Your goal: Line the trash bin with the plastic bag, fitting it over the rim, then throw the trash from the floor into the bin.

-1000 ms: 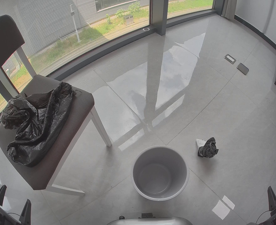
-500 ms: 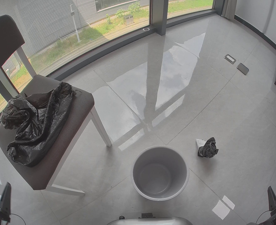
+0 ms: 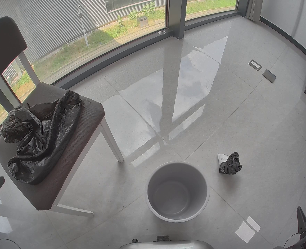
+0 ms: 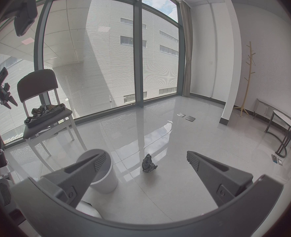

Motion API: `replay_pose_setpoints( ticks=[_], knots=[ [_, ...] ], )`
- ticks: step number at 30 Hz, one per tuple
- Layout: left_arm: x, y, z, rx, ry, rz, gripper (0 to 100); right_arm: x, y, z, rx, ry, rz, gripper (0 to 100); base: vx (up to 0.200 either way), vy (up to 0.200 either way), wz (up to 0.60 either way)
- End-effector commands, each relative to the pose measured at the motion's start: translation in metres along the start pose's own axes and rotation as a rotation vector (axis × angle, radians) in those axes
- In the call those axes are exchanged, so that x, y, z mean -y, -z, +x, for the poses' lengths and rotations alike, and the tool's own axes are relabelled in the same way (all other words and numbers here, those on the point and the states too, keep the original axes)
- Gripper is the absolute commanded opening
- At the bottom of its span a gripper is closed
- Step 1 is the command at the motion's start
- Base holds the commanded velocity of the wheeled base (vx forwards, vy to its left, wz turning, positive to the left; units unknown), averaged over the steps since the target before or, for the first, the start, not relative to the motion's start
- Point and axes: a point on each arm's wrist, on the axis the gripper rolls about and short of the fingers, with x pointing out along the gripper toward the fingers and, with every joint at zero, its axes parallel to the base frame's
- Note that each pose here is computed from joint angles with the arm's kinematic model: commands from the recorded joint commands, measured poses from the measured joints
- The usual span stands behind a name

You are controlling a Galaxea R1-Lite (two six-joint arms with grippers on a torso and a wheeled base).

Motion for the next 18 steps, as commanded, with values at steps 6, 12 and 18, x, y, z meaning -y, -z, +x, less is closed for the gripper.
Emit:
replay_pose_setpoints(
  ticks=[6, 12, 18],
  knots=[
    [0.003, -0.017, 0.039, -0.163, -0.126, -0.057, 100, 0.000, 0.005, 0.000, -0.006, 0.000, 0.000, 100, 0.000, 0.000, 0.00],
    [-0.003, -0.019, 0.059, -0.189, -0.108, -0.229, 100, 0.000, 0.005, 0.001, -0.007, 0.000, 0.000, 100, 0.000, 0.000, 0.00],
    [-0.011, -0.017, 0.077, -0.209, -0.133, -0.290, 100, 0.000, 0.005, 0.001, -0.007, 0.000, 0.000, 100, 0.000, 0.000, 0.00]
  ],
)
